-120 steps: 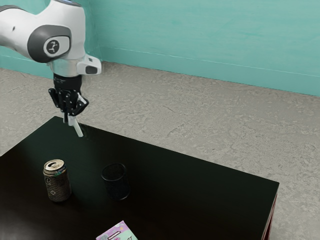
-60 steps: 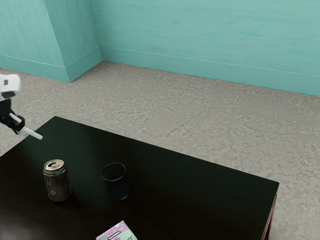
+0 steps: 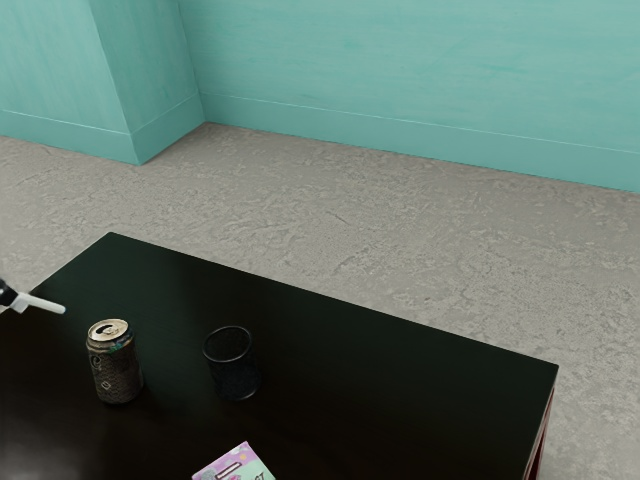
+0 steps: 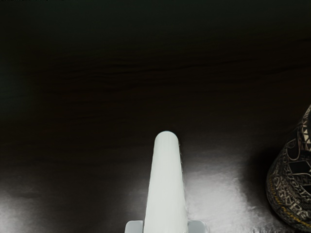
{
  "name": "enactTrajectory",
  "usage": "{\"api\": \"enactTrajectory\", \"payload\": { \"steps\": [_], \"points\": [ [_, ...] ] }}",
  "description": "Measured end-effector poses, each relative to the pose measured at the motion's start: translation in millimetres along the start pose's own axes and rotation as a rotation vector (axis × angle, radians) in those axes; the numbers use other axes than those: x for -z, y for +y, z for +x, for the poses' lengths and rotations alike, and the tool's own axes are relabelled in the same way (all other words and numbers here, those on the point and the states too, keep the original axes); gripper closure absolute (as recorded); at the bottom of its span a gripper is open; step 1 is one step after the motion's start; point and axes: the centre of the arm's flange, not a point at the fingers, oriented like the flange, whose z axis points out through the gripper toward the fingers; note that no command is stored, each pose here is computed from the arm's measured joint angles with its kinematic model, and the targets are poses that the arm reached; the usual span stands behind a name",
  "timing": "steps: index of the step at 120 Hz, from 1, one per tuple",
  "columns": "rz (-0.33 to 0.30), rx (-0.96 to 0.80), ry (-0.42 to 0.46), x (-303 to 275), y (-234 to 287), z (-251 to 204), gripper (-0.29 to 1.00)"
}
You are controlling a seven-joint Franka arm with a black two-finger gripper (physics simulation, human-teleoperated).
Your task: Take the marker out of the pen holder and place it to the left of the pen holder.
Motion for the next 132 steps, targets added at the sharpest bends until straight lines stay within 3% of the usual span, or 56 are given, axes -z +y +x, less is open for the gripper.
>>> {"api": "enactTrajectory", "payload": {
  "steps": [50, 76, 98, 108, 121, 125, 132],
  "points": [
    [-0.025, -0.063, 0.004, -32.0, -14.3, -25.3, 0.76],
    [-0.075, -0.079, -0.004, -46.9, -16.9, -34.4, 0.46],
    [-0.07, -0.128, -0.001, -43.4, -20.7, -22.3, 0.29],
    [0.026, -0.233, -0.004, 2.4, -14.9, 38.8, 0.24],
    [0.221, -0.345, -0.047, 99.7, 52.8, 207.1, 0.18],
    [0.243, -0.349, -0.06, 110.3, 86.6, 257.4, 0.16],
    [0.225, -0.34, -0.083, 105.6, 146.6, 322.4, 0.12]
  ]
}}
